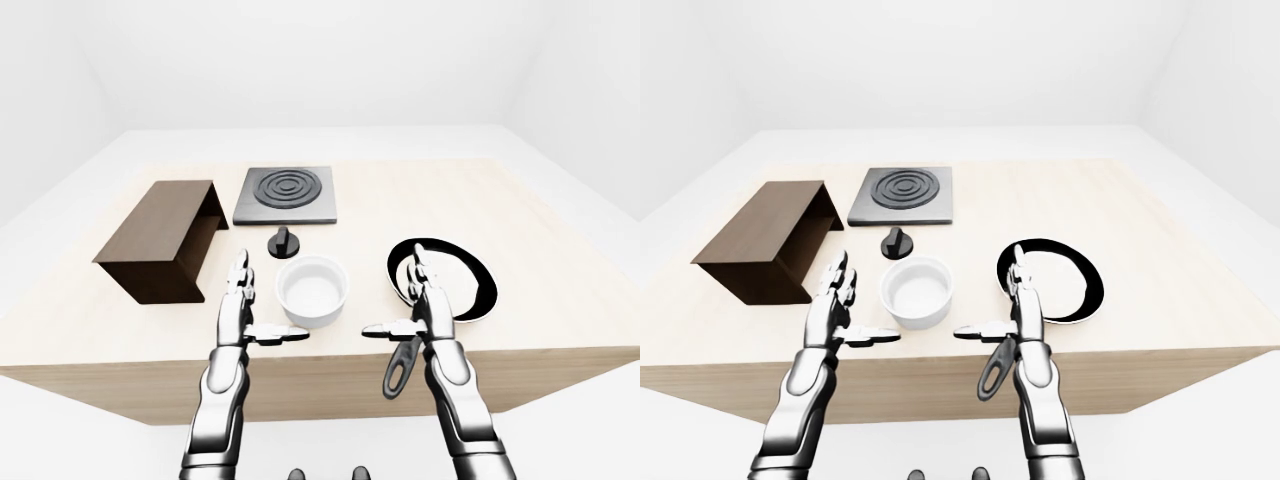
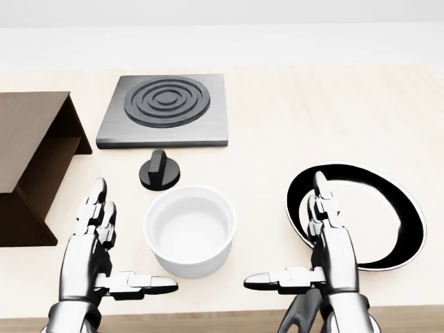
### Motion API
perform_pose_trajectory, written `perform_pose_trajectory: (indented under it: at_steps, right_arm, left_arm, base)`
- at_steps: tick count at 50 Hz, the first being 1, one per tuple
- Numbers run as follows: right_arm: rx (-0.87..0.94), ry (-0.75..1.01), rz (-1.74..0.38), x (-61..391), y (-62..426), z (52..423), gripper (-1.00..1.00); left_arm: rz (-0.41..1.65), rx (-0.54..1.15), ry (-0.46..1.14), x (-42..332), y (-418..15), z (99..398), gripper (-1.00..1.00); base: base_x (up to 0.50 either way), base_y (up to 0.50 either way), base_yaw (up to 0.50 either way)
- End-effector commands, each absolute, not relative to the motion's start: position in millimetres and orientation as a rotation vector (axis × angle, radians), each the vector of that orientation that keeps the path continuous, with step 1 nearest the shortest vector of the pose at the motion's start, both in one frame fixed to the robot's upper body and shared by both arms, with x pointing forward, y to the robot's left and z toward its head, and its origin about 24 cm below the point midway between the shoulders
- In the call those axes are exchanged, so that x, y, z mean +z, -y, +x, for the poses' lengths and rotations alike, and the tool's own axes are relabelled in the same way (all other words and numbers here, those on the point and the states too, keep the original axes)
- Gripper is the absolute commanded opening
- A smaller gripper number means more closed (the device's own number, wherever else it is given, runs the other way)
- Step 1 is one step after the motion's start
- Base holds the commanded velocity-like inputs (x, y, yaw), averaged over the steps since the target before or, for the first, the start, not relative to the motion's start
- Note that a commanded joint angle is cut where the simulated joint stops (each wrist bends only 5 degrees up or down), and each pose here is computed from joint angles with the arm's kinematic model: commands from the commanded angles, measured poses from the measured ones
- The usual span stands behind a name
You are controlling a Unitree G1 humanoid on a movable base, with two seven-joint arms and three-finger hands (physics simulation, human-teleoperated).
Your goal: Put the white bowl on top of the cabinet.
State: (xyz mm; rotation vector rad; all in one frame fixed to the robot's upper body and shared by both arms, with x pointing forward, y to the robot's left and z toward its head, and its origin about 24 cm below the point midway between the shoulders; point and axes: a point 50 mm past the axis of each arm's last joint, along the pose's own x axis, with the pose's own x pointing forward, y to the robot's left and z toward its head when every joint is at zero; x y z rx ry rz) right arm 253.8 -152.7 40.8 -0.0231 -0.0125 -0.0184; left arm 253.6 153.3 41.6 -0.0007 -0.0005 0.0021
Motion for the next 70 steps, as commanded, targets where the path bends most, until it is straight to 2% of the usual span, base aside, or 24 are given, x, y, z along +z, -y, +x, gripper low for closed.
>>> perform_pose_trajectory:
  at_steps: [1, 13, 51, 70]
  right_arm:
    - [-0.012, 0.017, -0.068, 39, 155, 250, 1.00]
    - [0.027, 0.021, -0.088, 34, 146, 245, 1.00]
    - [-0.004, 0.035, -0.090, 37, 148, 244, 1.00]
    - [0.003, 0.036, -0.084, 37, 147, 244, 1.00]
  left_arm:
    - [-0.003, 0.033, 0.023, 48, -165, 253, 1.00]
    - [-0.006, 0.047, 0.043, 53, -168, 251, 1.00]
    - [0.045, 0.009, 0.016, 44, -159, 251, 1.00]
    - [0.047, 0.000, 0.012, 43, -158, 251, 1.00]
  base:
    - [0.00, 0.00, 0.00]
    - [0.00, 0.00, 0.00]
    - [0.00, 0.00, 0.00]
    - [0.00, 0.30, 0.00]
